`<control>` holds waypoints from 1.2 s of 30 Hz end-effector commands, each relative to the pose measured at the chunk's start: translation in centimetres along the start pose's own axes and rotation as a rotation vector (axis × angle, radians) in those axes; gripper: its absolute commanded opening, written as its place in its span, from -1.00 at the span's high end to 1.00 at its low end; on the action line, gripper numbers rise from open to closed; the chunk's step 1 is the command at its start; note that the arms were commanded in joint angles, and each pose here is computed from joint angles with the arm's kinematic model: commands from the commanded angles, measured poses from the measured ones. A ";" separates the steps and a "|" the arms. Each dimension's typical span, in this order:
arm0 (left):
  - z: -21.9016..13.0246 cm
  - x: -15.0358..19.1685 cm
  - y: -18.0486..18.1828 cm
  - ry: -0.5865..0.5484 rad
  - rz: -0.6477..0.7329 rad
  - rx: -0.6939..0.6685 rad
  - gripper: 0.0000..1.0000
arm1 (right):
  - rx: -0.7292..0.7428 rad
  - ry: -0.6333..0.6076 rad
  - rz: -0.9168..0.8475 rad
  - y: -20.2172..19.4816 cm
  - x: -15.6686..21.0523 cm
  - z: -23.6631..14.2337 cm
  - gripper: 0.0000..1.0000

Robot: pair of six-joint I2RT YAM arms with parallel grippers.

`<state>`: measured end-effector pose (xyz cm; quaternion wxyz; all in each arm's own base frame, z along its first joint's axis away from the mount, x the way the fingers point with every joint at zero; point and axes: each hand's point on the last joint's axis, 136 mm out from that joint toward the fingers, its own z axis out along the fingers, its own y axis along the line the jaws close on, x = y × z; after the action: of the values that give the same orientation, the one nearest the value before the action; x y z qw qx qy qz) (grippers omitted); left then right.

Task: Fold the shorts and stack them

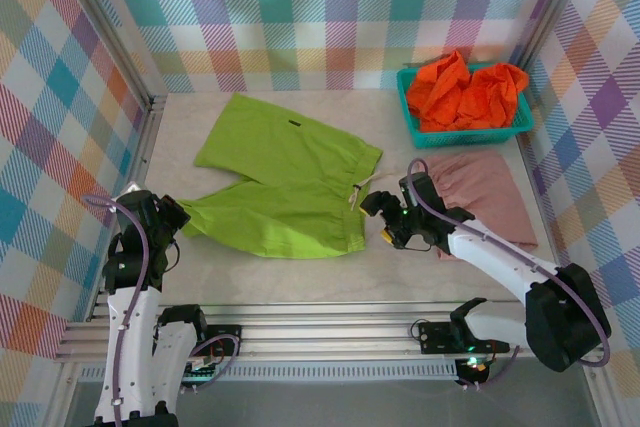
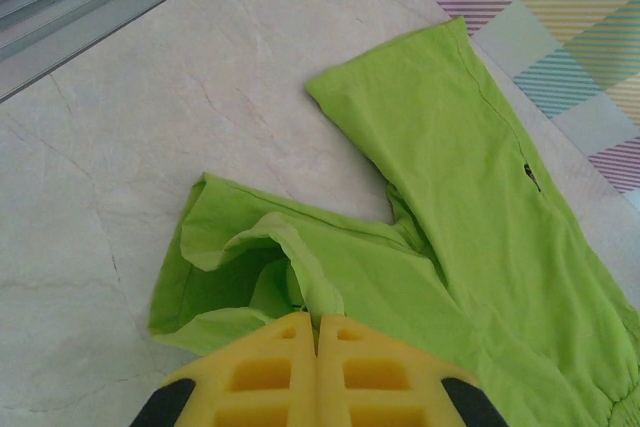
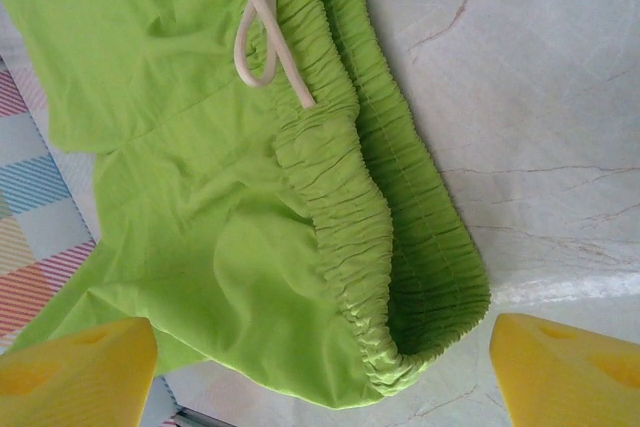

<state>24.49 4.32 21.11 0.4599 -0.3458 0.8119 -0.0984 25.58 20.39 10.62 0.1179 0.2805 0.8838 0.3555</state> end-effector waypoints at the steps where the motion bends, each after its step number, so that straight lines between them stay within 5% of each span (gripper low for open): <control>1: 0.0 -0.1 -0.3 -0.012 -0.007 0.021 1.00 | 0.005 -0.018 0.032 -0.3 -0.1 0.4 -0.72; 26: 0.1 0.1 -0.1 -0.009 -0.010 0.018 1.00 | 0.054 0.004 0.121 -1.0 0.6 1.3 -0.57; 36: 0.0 0.3 0.0 -0.006 -0.012 0.018 1.00 | 0.171 0.095 0.152 -2.8 4.9 3.0 -0.40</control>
<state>24.35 4.30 20.75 0.4582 -0.3463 0.8128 -0.0978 22.24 22.88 7.09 0.0390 0.3218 0.8931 0.3120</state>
